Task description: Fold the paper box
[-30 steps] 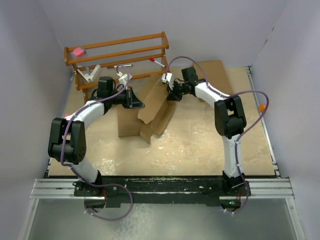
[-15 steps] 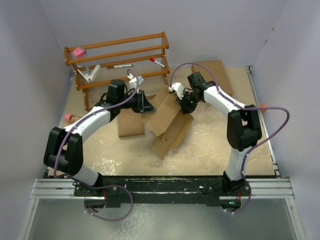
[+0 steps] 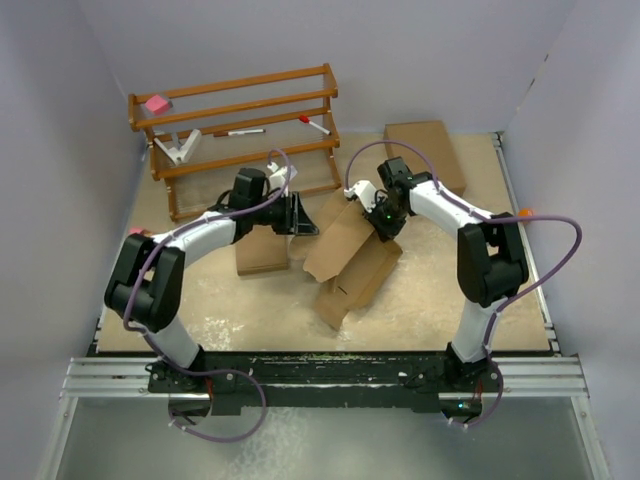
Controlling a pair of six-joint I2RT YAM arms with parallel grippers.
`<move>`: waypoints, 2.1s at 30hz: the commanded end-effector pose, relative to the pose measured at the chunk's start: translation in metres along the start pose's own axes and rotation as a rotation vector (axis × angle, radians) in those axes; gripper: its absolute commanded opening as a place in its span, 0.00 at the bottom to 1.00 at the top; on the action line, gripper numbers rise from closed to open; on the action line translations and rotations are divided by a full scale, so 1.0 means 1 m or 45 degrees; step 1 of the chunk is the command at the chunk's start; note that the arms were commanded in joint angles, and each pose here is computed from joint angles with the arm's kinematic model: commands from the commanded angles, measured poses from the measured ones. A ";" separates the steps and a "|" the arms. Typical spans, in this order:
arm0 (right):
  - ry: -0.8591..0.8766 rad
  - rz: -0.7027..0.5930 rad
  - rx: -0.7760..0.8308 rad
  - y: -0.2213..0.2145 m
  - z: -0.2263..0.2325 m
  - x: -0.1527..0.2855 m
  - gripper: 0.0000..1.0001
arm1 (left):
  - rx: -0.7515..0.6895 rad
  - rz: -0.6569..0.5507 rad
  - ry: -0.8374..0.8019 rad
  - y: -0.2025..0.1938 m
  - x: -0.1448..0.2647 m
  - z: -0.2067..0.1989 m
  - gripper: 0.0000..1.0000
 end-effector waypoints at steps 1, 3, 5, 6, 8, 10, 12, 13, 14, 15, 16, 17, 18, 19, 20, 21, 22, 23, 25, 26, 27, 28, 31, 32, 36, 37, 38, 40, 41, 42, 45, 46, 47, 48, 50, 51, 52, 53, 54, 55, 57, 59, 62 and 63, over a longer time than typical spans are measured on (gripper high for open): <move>-0.028 -0.048 -0.022 0.005 -0.002 0.000 0.00 | -0.014 0.037 -0.019 -0.001 -0.012 0.001 0.42; -0.031 -0.061 -0.020 0.005 -0.002 0.000 0.00 | -0.003 0.063 -0.020 -0.003 -0.016 0.004 0.42; -0.036 -0.069 -0.018 0.005 -0.001 0.000 0.00 | -0.002 0.079 -0.028 -0.004 -0.020 0.004 0.41; -0.038 -0.071 -0.018 0.005 -0.001 0.000 0.00 | -0.003 0.087 -0.036 -0.003 -0.021 0.003 0.40; -0.042 -0.075 -0.020 0.005 -0.002 -0.002 0.00 | 0.000 0.100 -0.048 -0.003 -0.024 0.002 0.34; -0.049 -0.082 -0.024 0.005 -0.002 -0.004 0.02 | 0.009 0.118 -0.055 -0.003 -0.027 0.003 0.16; -0.049 -0.087 -0.028 0.005 -0.002 -0.006 0.05 | 0.020 0.133 -0.050 -0.005 -0.029 0.006 0.05; -0.048 -0.087 -0.030 0.004 -0.001 -0.007 0.07 | 0.024 0.137 -0.044 -0.006 -0.029 0.008 0.05; -0.052 -0.091 -0.030 0.003 -0.001 -0.007 0.08 | 0.025 0.144 -0.038 -0.008 -0.030 0.009 0.04; -0.055 -0.095 -0.028 0.003 0.000 -0.008 0.09 | 0.025 0.143 -0.029 -0.008 -0.030 0.010 0.04; -0.059 -0.095 -0.030 0.002 0.000 -0.010 0.11 | 0.024 0.144 -0.024 -0.010 -0.030 0.011 0.04; -0.063 -0.094 -0.029 0.002 -0.001 -0.011 0.12 | 0.024 0.144 -0.020 -0.010 -0.031 0.012 0.04; -0.067 -0.092 -0.030 0.001 -0.001 -0.012 0.13 | 0.023 0.143 -0.020 -0.010 -0.030 0.012 0.04; -0.083 -0.095 -0.028 0.001 -0.002 -0.013 0.13 | 0.022 0.145 -0.021 -0.010 -0.031 0.012 0.04; -0.097 -0.095 -0.025 0.001 -0.003 -0.013 0.14 | 0.023 0.146 -0.021 -0.010 -0.031 0.012 0.04; -0.104 -0.091 -0.025 0.000 -0.003 -0.014 0.14 | 0.024 0.146 -0.020 -0.010 -0.031 0.012 0.04; -0.106 -0.087 -0.028 0.000 -0.003 -0.014 0.14 | 0.022 0.146 -0.021 -0.010 -0.031 0.012 0.04; -0.119 -0.085 -0.028 0.000 -0.004 -0.014 0.13 | 0.019 0.147 -0.020 -0.010 -0.031 0.012 0.04; -0.146 -0.081 -0.024 -0.001 -0.006 -0.013 0.07 | 0.018 0.144 -0.010 -0.010 -0.030 0.013 0.05; -0.177 -0.077 -0.024 -0.001 -0.009 -0.012 0.01 | 0.016 0.142 -0.003 -0.010 -0.030 0.013 0.04; -0.217 -0.063 -0.028 -0.001 -0.011 -0.011 0.00 | 0.013 0.141 0.004 -0.011 -0.030 0.013 0.04; -0.256 -0.048 -0.026 -0.003 -0.013 -0.010 0.00 | 0.012 0.142 0.009 -0.011 -0.030 0.014 0.04; -0.335 -0.006 -0.020 -0.010 -0.016 -0.009 0.00 | 0.010 0.140 0.024 -0.010 -0.029 0.015 0.04; -0.341 0.001 -0.017 -0.011 -0.015 -0.009 0.00 | 0.008 0.138 0.023 -0.009 -0.029 0.015 0.04; -0.313 0.001 -0.003 -0.013 -0.012 -0.011 0.07 | 0.007 0.137 0.023 -0.009 -0.029 0.014 0.04; -0.291 -0.008 0.001 -0.012 -0.011 -0.011 0.10 | 0.005 0.135 0.022 -0.009 -0.029 0.014 0.04; -0.267 -0.016 0.007 -0.012 -0.009 -0.011 0.14 | 0.005 0.134 0.022 -0.008 -0.029 0.014 0.04; -0.242 -0.026 0.015 -0.011 -0.007 -0.011 0.19 | 0.006 0.135 0.024 -0.009 -0.029 0.014 0.04; -0.215 -0.024 0.019 -0.013 -0.004 -0.009 0.21 | 0.006 0.135 0.027 -0.009 -0.029 0.015 0.04; -0.199 -0.025 0.019 -0.013 -0.002 -0.008 0.21 | 0.007 0.136 0.027 -0.009 -0.029 0.014 0.04; -0.189 -0.042 0.010 -0.012 -0.001 -0.006 0.21 | 0.011 0.138 0.030 -0.009 -0.029 0.016 0.04; -0.190 -0.044 0.011 -0.012 -0.001 -0.005 0.22 | 0.011 0.138 0.030 -0.009 -0.029 0.016 0.04; -0.190 -0.044 0.012 -0.012 -0.001 -0.005 0.22 | 0.011 0.139 0.032 -0.009 -0.029 0.016 0.04; -0.185 -0.043 0.018 -0.013 -0.001 -0.005 0.22 | 0.008 0.138 0.031 -0.009 -0.029 0.015 0.04; -0.175 -0.041 0.034 -0.014 0.000 -0.005 0.24 | 0.011 0.136 0.036 -0.009 -0.029 0.016 0.04; -0.172 -0.038 0.045 -0.014 0.001 -0.005 0.25 | 0.011 0.136 0.036 -0.008 -0.029 0.016 0.04; -0.171 -0.035 0.054 -0.015 0.001 -0.005 0.26 | 0.009 0.135 0.035 -0.008 -0.029 0.016 0.04; -0.181 -0.028 0.062 -0.016 0.000 -0.006 0.26 | 0.012 0.133 0.038 -0.008 -0.028 0.017 0.04; -0.201 -0.026 0.069 -0.017 -0.002 -0.007 0.27 | 0.012 0.132 0.036 -0.008 -0.028 0.017 0.04; -0.221 -0.023 0.070 -0.017 -0.004 -0.009 0.26 | 0.013 0.133 0.037 -0.007 -0.028 0.017 0.04; -0.244 -0.015 0.070 -0.018 -0.005 -0.011 0.26 | 0.015 0.136 0.036 -0.007 -0.028 0.018 0.04; -0.292 0.001 0.066 -0.020 -0.008 -0.012 0.23 | 0.015 0.136 0.035 -0.007 -0.028 0.018 0.04; -0.371 0.033 0.036 -0.023 -0.013 -0.012 0.11 | 0.014 0.134 0.034 -0.006 -0.028 0.018 0.04; -0.386 0.040 0.030 -0.023 -0.014 -0.012 0.06 | 0.016 0.133 0.034 -0.006 -0.027 0.018 0.04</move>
Point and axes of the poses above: each gripper's point midway between its finger pads, its own x axis back along the fingers, its own z axis along the line the jaws close on, y = z × x, the point moved 8 cm from there along x, back along the fingers, and after that the axes turned 11 degrees about x, right-handed, at the moved point
